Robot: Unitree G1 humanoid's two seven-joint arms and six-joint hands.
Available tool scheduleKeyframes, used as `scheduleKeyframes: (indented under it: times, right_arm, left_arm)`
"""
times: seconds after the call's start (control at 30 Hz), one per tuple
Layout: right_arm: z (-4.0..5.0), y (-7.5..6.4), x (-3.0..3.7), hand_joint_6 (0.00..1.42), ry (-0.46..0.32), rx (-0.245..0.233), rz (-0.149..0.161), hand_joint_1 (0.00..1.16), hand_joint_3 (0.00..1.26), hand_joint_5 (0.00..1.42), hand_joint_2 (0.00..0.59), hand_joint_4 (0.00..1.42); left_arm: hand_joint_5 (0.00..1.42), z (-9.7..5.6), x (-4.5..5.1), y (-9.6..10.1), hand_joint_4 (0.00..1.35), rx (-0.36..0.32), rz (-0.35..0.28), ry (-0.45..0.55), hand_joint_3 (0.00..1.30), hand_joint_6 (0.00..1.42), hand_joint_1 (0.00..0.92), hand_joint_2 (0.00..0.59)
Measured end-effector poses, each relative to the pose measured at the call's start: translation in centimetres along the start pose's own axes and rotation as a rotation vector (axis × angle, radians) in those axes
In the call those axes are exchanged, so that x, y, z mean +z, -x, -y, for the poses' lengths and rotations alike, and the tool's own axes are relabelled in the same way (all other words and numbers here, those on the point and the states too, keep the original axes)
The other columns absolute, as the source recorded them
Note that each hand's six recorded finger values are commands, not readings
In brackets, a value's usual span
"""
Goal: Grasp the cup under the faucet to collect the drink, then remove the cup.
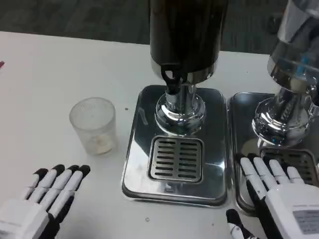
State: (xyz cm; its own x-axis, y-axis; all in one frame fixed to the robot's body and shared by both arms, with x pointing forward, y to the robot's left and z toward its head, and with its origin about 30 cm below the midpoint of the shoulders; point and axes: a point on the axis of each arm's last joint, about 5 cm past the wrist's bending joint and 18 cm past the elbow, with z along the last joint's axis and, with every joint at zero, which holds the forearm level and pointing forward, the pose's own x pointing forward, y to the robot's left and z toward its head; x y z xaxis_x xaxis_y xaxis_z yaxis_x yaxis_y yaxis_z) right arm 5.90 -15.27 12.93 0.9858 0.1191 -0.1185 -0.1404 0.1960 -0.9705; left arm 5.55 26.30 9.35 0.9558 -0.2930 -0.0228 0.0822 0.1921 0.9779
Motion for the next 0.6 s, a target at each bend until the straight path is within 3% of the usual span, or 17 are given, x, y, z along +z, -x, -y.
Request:
scheduleKeyframes:
  times: [0.23,0.33,0.43,0.6]
  right_arm:
    - [0.08,-0.1,-0.09,0.00,-0.024,-0.016,-0.006,0.34,0.00,0.00,0.493,0.00]
    - [0.24,-0.3,-0.86,0.00,-0.040,-0.033,-0.013,0.34,0.00,0.00,0.493,0.00]
    - [0.08,-0.4,-1.29,0.00,-0.061,-0.023,-0.013,0.34,0.00,0.00,0.496,0.00]
    - [0.24,-0.8,-1.49,0.00,-0.073,-0.032,0.022,0.35,0.00,0.00,0.496,0.00]
  left_arm:
    - [0.00,0.3,-1.61,-1.4,0.00,0.163,0.003,0.096,0.00,0.00,0.000,0.056]
    - [0.00,0.3,-1.71,-2.6,0.00,0.238,0.009,0.153,0.00,0.03,0.000,0.026]
    - [0.01,0.5,-1.73,-3.5,0.00,0.269,0.007,0.198,0.00,0.06,0.000,0.014]
    - [0.07,0.5,-2.58,-5.9,0.00,0.309,-0.025,0.265,0.00,0.14,0.063,0.011]
